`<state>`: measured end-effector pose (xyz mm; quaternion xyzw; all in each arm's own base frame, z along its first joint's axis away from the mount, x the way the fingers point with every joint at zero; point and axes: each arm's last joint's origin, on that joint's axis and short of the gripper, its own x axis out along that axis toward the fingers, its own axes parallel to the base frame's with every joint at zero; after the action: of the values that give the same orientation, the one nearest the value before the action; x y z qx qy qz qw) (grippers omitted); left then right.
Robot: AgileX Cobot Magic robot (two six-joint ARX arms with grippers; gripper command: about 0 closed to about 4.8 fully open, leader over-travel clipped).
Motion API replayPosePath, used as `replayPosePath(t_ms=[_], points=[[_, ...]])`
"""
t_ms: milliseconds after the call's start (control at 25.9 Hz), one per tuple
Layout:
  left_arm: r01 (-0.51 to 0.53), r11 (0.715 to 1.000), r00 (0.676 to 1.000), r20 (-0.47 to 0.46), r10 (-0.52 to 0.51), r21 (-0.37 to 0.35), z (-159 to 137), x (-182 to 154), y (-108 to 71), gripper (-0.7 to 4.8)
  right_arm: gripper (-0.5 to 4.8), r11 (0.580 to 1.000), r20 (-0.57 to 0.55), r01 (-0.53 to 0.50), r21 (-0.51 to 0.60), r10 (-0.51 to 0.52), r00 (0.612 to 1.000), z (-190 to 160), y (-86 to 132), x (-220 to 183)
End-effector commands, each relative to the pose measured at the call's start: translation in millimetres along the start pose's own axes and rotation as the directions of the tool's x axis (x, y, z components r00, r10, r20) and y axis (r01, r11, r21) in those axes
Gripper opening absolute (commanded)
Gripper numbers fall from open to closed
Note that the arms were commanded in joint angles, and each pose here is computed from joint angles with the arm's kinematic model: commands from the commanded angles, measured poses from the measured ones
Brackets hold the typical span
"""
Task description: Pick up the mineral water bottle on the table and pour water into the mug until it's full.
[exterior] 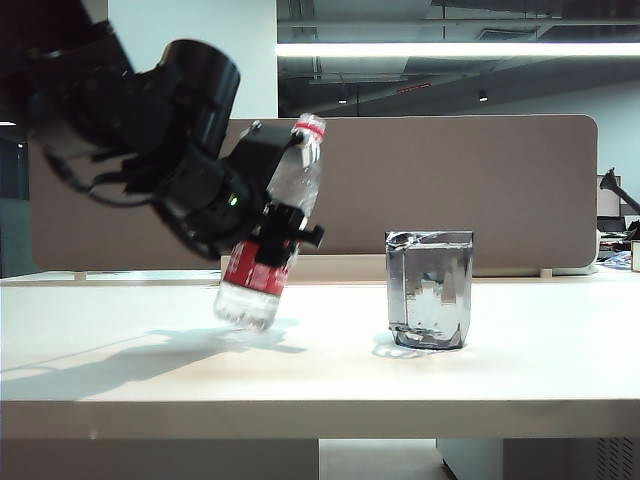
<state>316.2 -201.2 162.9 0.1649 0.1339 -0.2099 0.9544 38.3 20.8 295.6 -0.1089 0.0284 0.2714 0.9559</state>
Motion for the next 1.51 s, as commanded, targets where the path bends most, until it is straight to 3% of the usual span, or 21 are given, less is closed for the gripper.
replayPosePath(t_ms=[39, 502, 1159, 1313, 1506], points=[[-0.013, 0.997, 0.997, 0.078, 0.019, -0.072, -3, -6, 1.3, 1.74, 0.27, 1.000, 0.027, 0.007, -0.003, -0.007, 1.000, 4, -1, 0], [0.006, 0.967, 0.987, 0.155, 0.035, -0.255, -31, -26, -1.3, 1.74, 0.27, 1.000, 0.026, 0.007, -0.003, -0.007, 1.000, 3, -1, 0], [0.016, 0.970, 0.994, 0.113, 0.011, -0.242, -51, -36, -4.1, 1.92, 0.27, 1.000, 0.025, 0.003, -0.003, -0.003, 1.000, 3, -1, 0], [0.011, 0.970, 0.994, 0.112, 0.017, -0.243, -51, -36, -3.9, 3.13, 0.34, 1.000, 0.026, 0.003, -0.003, -0.003, 1.000, 3, -1, 0], [0.006, 0.972, 0.993, 0.114, 0.022, -0.235, -51, -36, -4.3, 3.50, 0.46, 1.000, 0.025, 0.003, -0.003, -0.003, 1.000, 3, -1, 0]])
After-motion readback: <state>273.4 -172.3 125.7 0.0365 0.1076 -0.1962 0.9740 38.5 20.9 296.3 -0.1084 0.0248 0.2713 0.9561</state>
